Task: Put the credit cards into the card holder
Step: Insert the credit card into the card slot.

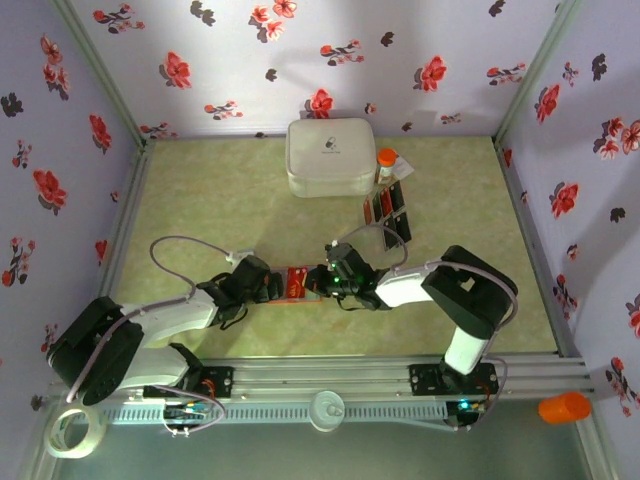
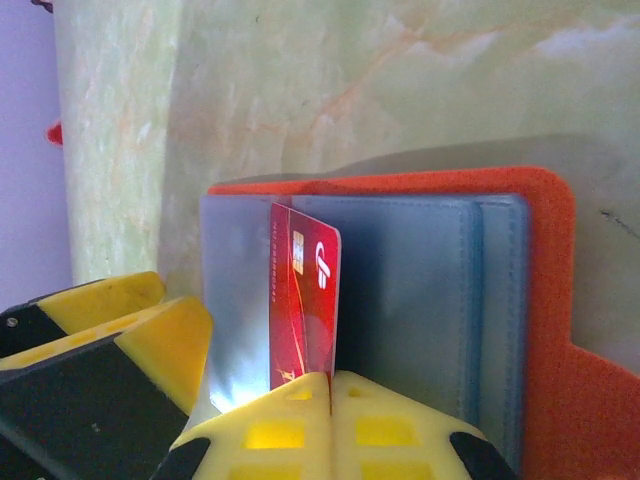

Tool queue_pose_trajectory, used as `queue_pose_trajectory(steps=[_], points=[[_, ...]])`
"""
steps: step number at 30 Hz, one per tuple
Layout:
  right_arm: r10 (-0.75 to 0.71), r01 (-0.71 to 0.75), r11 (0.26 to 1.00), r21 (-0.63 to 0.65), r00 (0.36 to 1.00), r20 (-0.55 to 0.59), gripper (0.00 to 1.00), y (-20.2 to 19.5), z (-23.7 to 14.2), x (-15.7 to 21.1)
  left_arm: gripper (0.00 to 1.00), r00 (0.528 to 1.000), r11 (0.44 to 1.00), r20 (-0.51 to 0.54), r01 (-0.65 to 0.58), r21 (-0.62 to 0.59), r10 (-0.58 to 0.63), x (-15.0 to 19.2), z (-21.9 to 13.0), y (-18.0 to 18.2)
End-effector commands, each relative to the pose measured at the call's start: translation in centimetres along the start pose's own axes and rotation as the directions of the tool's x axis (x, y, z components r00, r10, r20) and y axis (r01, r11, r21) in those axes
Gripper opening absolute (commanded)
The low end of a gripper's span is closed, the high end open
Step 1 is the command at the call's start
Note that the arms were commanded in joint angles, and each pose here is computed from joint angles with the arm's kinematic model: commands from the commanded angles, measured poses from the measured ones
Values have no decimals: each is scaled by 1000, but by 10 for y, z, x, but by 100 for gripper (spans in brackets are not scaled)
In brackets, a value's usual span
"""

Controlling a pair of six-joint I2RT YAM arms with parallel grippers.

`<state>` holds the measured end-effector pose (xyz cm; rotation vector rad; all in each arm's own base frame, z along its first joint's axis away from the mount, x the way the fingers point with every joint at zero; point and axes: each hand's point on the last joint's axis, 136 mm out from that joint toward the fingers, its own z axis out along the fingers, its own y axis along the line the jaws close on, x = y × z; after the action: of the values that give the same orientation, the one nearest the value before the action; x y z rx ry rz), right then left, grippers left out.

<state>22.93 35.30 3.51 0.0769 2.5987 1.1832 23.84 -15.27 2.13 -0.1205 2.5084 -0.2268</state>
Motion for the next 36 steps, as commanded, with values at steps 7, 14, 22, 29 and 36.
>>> queue_pose_trajectory(steps=[7, 14, 22, 29, 36], points=[[-5, 12, 997, 80, 997, -82, 0, -12, 1, 14, 100, 990, 996, -143, -21, -86, 8, 44, 9, 29], [-9, 27, 991, 130, 990, -139, 0, -13, 7, 17, 100, 990, 996, -144, -21, -86, 8, 44, 9, 29], [4, 20, 988, 155, 988, -155, 0, -19, 10, 19, 100, 992, 980, -105, 44, -193, -65, 27, -3, 44], [3, 22, 986, 163, 988, -154, 0, -20, 9, 19, 100, 988, 952, -85, 98, -289, -128, 28, -11, 68], [-1, 28, 986, 166, 987, -161, 0, -19, 11, 19, 100, 987, 954, -104, 90, -286, -124, 34, -7, 69]])
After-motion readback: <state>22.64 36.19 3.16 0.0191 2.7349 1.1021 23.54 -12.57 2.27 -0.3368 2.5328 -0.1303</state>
